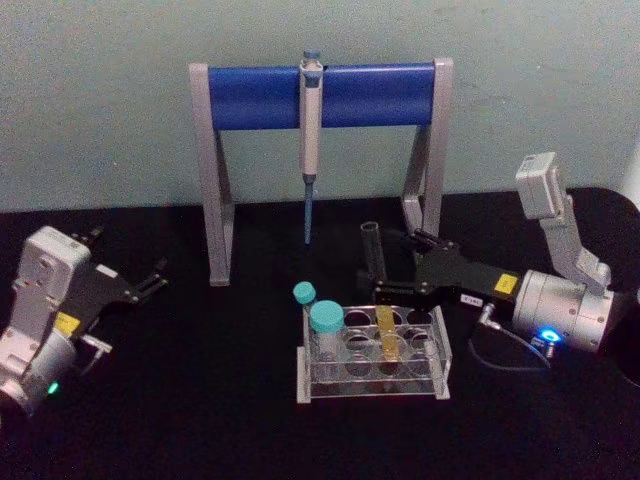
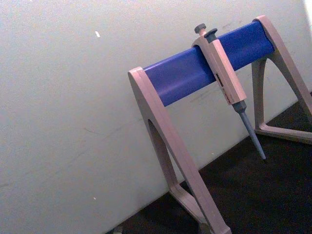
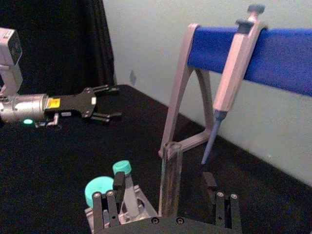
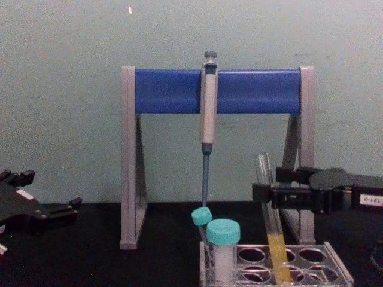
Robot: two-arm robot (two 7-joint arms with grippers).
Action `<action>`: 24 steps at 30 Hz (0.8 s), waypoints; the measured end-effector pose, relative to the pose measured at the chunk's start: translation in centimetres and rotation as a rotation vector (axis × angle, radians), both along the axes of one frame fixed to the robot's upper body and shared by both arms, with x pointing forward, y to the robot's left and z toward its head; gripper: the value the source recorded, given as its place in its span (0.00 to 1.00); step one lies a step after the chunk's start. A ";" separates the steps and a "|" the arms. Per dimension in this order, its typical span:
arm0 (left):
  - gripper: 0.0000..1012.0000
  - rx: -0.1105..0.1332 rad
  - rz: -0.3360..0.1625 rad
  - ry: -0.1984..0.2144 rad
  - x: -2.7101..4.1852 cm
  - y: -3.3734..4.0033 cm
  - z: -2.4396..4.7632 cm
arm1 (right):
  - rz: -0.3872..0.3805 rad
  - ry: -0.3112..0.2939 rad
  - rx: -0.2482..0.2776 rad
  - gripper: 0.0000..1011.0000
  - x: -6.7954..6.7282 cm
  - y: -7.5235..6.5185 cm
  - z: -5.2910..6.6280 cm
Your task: Pick up the test tube from the test tube rack, shake it, then place it back into the test tube rack.
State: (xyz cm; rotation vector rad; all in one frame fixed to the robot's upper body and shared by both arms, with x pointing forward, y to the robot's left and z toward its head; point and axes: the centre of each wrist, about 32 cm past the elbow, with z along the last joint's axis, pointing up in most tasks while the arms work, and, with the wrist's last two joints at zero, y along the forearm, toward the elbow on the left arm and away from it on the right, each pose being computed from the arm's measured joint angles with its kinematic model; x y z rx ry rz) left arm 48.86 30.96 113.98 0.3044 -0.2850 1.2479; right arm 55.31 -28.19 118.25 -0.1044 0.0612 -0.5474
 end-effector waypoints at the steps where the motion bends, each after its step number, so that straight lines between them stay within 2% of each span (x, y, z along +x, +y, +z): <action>1: 0.99 0.000 0.000 0.000 0.00 0.00 0.00 | -0.009 -0.011 0.004 0.99 -0.1 0.0 0.1; 3: 0.99 0.000 0.000 0.000 0.00 0.00 0.00 | -0.022 -0.029 0.013 0.99 -0.4 -0.1 0.3; 7: 0.99 0.000 0.000 0.000 0.00 0.00 0.00 | -0.071 -0.094 0.068 0.99 -1.2 -0.4 1.0; 9: 0.99 0.000 0.000 0.000 0.00 0.00 0.00 | -0.111 -0.135 0.105 0.99 -1.7 -0.6 1.5; 13: 0.99 0.000 0.000 0.000 0.00 0.00 0.00 | -0.214 -0.182 0.128 0.99 -2.6 -0.9 2.3; 14: 0.99 0.000 0.000 0.000 0.00 0.00 0.00 | -0.242 -0.191 0.123 0.99 -2.8 -0.9 2.4; 17: 0.99 0.000 0.000 0.000 0.00 0.00 0.00 | -0.383 -0.207 0.063 0.99 -3.7 -0.7 2.7; 20: 0.99 0.000 0.000 0.000 0.00 0.00 0.00 | -0.452 -0.198 0.020 0.99 -4.1 -0.5 2.6; 22: 0.99 0.000 0.000 0.000 0.00 0.00 0.00 | -0.521 -0.168 -0.031 0.99 -4.6 -0.3 2.0; 24: 0.99 0.000 0.000 0.000 0.00 0.00 0.00 | -0.543 -0.152 -0.049 0.99 -4.7 -0.2 1.8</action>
